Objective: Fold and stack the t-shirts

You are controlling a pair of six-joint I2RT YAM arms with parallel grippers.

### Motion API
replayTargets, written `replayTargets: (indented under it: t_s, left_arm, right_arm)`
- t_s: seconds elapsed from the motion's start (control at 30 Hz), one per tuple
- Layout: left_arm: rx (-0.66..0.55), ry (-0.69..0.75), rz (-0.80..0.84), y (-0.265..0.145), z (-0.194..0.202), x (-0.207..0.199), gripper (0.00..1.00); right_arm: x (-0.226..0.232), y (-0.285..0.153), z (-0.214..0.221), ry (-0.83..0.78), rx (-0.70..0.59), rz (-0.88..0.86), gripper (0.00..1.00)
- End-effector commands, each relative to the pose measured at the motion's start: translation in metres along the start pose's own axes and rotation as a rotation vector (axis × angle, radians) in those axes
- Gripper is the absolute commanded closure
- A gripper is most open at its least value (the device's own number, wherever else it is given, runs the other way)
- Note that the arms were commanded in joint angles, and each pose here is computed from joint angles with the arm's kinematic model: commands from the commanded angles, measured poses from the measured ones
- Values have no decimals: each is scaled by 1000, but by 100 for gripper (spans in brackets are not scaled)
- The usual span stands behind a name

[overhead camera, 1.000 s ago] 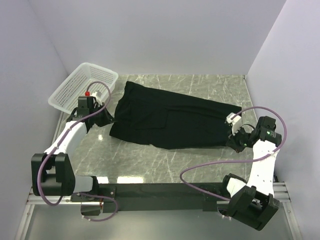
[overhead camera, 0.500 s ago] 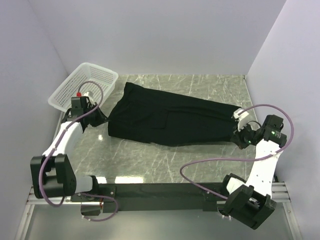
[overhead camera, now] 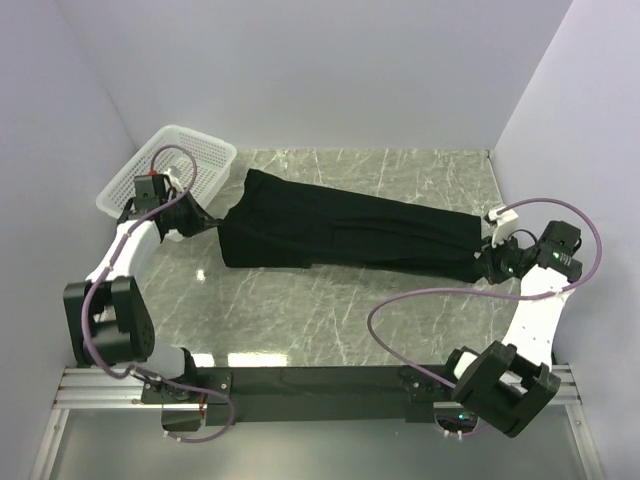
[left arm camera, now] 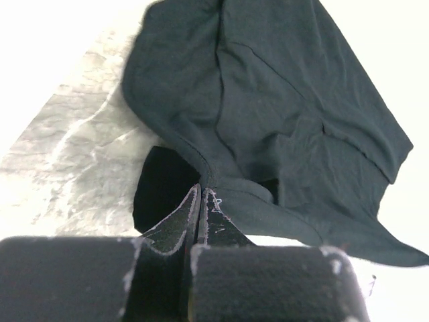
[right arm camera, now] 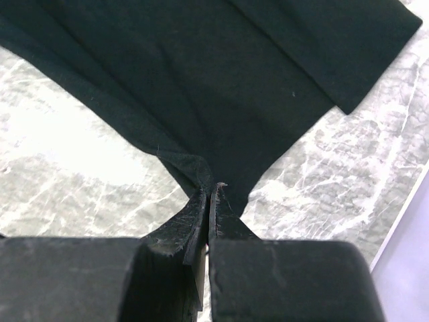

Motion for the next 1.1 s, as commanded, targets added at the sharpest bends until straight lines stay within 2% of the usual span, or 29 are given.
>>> replayTargets:
  t_s: [0.0, 0.3, 0.63, 0.93, 1.07]
  left_arm:
    - [-15, 17, 87, -2, -21, -15, 99]
    - [27, -23, 136, 19, -45, -20, 99]
    - [68, -58, 173, 56, -66, -20, 99]
    - [83, -63, 176, 83, -76, -27, 99]
    - [71, -62, 171, 88, -84, -28, 99]
  right_arm:
    - [-20, 0, -11, -8, -33, 82, 100]
    - [-48, 12, -14, 81, -16, 149, 100]
    - [-68, 41, -9, 191, -2, 133, 100]
    - [-89, 74, -22, 133, -74, 174, 96]
    - [-105, 93, -28, 123, -23, 221, 97]
Point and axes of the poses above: each gripper's point midway between its finger pads, its own y axis out along the fingers, its own x axis along the line the jaws close on, z = x × y, the point moved 8 cm from there along -y, back along the fingers, and after that the axes turned 6 degrees about y, right-handed, at the moved point
